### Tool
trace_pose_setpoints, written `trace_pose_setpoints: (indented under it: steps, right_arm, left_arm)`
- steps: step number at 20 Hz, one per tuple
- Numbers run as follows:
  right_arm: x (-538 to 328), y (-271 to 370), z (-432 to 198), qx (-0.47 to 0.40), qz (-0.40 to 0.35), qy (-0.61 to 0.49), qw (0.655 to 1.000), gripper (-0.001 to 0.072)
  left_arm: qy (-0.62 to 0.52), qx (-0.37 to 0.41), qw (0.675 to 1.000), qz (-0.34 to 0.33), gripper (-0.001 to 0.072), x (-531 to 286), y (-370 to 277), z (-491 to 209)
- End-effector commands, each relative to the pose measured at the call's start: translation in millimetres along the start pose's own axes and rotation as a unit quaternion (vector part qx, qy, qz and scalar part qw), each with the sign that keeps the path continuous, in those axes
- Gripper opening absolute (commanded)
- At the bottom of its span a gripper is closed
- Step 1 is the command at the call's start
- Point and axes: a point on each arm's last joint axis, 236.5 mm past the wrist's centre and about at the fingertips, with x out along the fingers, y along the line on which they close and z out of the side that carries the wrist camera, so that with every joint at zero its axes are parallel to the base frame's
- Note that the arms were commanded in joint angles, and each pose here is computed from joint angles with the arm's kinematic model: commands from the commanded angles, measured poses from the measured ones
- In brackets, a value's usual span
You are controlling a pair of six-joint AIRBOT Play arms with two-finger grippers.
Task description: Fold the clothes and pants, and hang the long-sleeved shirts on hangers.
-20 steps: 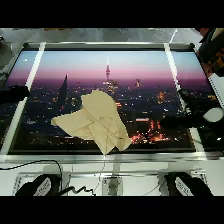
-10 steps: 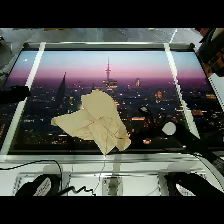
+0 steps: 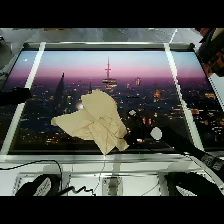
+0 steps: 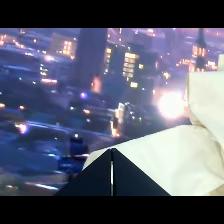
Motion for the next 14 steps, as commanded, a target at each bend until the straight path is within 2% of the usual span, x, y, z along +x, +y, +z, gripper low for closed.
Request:
trace_pose_setpoints:
  steps: [1, 3, 5, 6, 7, 8, 9, 10, 11, 14]
  right_arm:
    - [6.3, 4.9, -7.2, -0.033, -0.002, 0.016, 0.999, 0.0506]
    - [10.3, 3.5, -12.2, -0.037, -0.004, 0.028, 0.999, 0.0503]
    - [15.2, 0.6, -13.1, -0.039, -0.006, 0.034, 0.999, 0.0436]
    - [18.0, -0.6, -11.7, -0.039, -0.007, 0.036, 0.999, 0.0373]
    - [20.0, -2.4, -7.1, -0.039, -0.01, 0.031, 0.999, 0.0241]
    - [21.0, -5.6, 3.8, -0.04, -0.017, 0.015, 0.999, 0.0009]
    - [19.2, -9.4, 20.6, -0.042, -0.027, -0.012, 0.999, 0.0013]
    - [15.3, -11.5, 38.0, -0.045, -0.035, -0.037, 0.998, 0.0013]
    - [9.2, -10.7, 55.7, -0.049, -0.037, -0.057, 0.996, 0.0013]
    - [-30.2, -5.4, 119.6, -0.068, -0.044, -0.13, 0.988, 0.0012]
  left_arm:
    - [0.001, 0.0, 1.0, 0.0, 0.0014, 0.0, 0.0, -0.6]
    - [0.001, 0.0, 1.0, 0.0, 0.0014, 0.0, -0.1, -0.6]
    - [0.001, 0.0, 1.0, 0.0, 0.0014, 0.0, 0.0, -0.7]
    - [0.003, 0.0, 1.0, 0.0, 0.0014, 0.0, -0.2, -1.8]
    - [0.007, 0.0, 1.0, -0.001, 0.0018, 0.0, -0.4, -3.4]
    - [0.011, 0.0, 1.0, -0.001, 0.0065, 0.0, -0.7, -5.3]
    - [0.017, 0.0, 1.0, -0.002, 0.0223, -0.1, -1.1, -8.4]
    - [0.026, 0.0, 1.0, -0.004, 0.0413, -0.3, -1.8, -12.6]
    - [0.035, 0.0, 0.999, -0.005, 0.0487, -0.5, -2.5, -16.7]
    - [0.068, 0.003, 0.998, -0.005, 0.0485, -2.1, -2.2, -32.0]
